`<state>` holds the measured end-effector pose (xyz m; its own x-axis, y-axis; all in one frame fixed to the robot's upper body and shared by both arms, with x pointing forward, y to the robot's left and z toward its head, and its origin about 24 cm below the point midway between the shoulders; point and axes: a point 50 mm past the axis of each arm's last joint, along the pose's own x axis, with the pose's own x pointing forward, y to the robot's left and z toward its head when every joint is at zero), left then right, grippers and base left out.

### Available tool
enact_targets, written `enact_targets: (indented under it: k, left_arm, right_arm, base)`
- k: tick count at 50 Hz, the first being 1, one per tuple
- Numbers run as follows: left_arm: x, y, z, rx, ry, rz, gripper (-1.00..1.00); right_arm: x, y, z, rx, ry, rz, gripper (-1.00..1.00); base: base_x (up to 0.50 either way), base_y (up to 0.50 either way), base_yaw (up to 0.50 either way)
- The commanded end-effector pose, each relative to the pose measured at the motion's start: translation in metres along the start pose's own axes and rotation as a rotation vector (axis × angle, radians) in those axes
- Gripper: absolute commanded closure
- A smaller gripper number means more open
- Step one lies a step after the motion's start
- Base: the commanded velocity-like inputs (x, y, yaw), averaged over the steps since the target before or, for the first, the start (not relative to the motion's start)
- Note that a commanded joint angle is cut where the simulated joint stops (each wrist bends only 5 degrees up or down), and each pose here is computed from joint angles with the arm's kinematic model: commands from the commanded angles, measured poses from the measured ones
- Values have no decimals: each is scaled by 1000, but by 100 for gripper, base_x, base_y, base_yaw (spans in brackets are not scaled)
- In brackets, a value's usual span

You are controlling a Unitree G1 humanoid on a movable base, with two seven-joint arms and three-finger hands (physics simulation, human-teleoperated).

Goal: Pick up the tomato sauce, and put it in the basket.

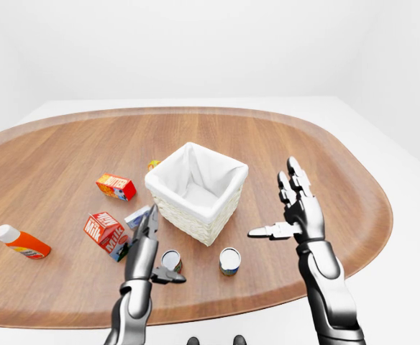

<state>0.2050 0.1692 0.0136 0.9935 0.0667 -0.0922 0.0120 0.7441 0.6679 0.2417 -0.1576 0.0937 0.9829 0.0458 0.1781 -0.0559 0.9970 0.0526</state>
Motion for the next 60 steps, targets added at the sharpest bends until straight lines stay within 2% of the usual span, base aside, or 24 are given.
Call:
enact_targets:
  k: [1, 60]
  left_arm:
    - [1, -4, -3, 5, 7, -8, -100]
    - [12, -24, -26, 26, 63, -35, -100]
  right_arm:
    - [0, 0, 0, 0, 2, 1, -100]
    - [1, -1, -2, -1, 9, -1, -100]
  base:
    - [0, 0, 0]
    - [0, 0, 0]
